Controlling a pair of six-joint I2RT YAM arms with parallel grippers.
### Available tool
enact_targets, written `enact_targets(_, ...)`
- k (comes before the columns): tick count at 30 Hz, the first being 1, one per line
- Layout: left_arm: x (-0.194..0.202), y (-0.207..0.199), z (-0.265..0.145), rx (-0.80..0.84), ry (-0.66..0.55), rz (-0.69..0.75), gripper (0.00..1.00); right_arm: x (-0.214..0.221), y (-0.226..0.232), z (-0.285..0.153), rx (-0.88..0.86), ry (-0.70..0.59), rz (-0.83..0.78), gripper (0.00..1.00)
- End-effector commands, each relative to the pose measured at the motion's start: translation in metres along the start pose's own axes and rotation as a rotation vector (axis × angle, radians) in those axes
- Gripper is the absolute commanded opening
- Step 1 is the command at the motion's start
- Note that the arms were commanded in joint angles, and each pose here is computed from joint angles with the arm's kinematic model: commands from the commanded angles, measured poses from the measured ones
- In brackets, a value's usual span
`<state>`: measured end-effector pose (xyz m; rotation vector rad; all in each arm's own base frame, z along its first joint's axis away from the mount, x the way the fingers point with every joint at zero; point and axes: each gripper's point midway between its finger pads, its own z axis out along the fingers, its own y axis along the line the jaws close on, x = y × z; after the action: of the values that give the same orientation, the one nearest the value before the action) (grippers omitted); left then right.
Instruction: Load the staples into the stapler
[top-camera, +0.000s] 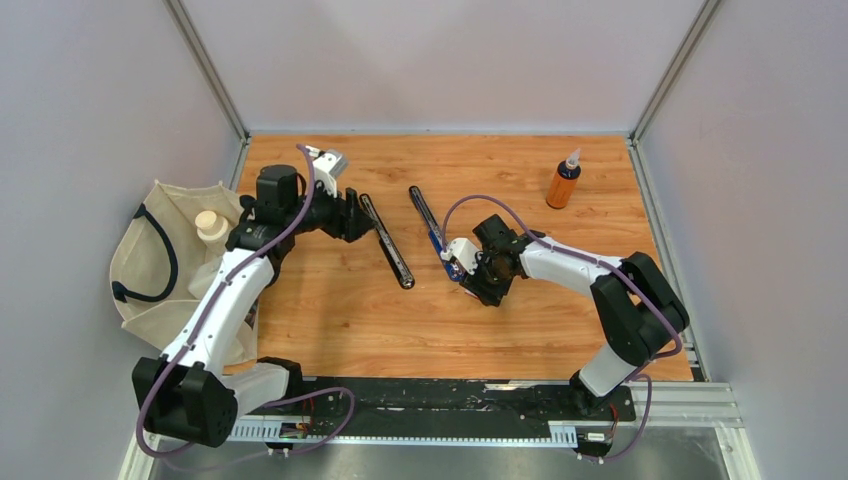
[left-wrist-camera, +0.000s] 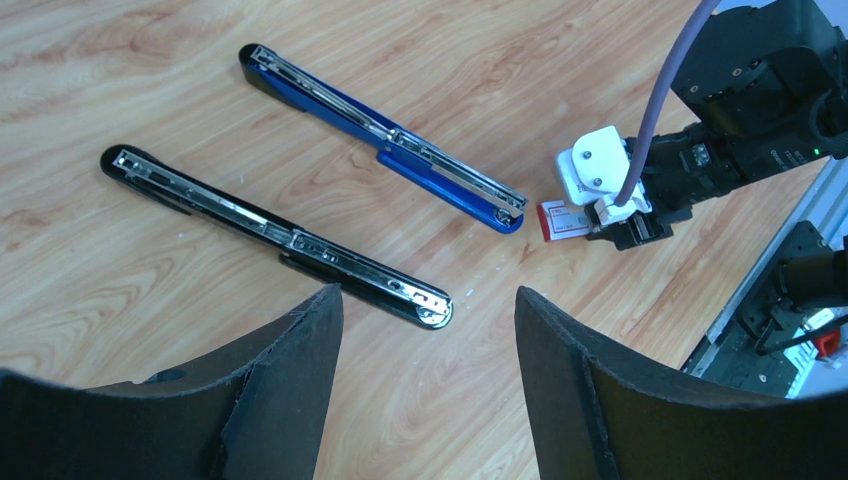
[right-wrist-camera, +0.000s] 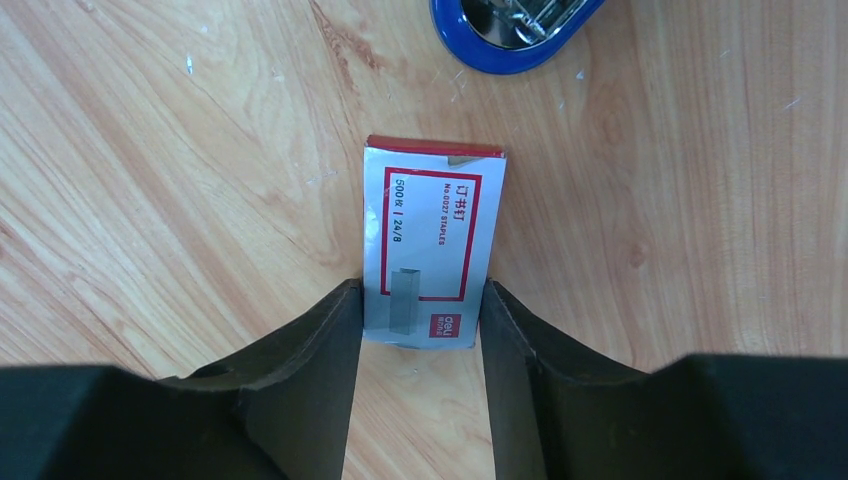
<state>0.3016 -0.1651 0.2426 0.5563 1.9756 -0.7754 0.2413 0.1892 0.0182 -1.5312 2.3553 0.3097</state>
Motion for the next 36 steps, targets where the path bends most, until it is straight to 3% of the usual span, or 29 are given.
enact_targets(1, 0.001, -0.002, 0.009, 0.031, -0.001, -0.025, 0.72, -0.006, 0.0, -0.003, 0.004, -0.028, -0.032, 0.48)
enact_targets(19, 0.019, -0.001, 0.023, 0.076, 0.043, -0.11, 0.72, -0.019, 0.008, -0.027, 0.003, -0.129, -0.062, 0.45)
enact_targets(26, 0.022, -0.015, 0.033, 0.149, 0.051, -0.166, 0.72, -0.04, 0.005, -0.055, 0.066, -0.249, -0.093, 0.45)
enact_targets(36, 0.041, -0.06, 0.063, 0.325, 0.227, -0.179, 0.71, -0.065, 0.005, -0.107, 0.193, -0.419, -0.173, 0.45)
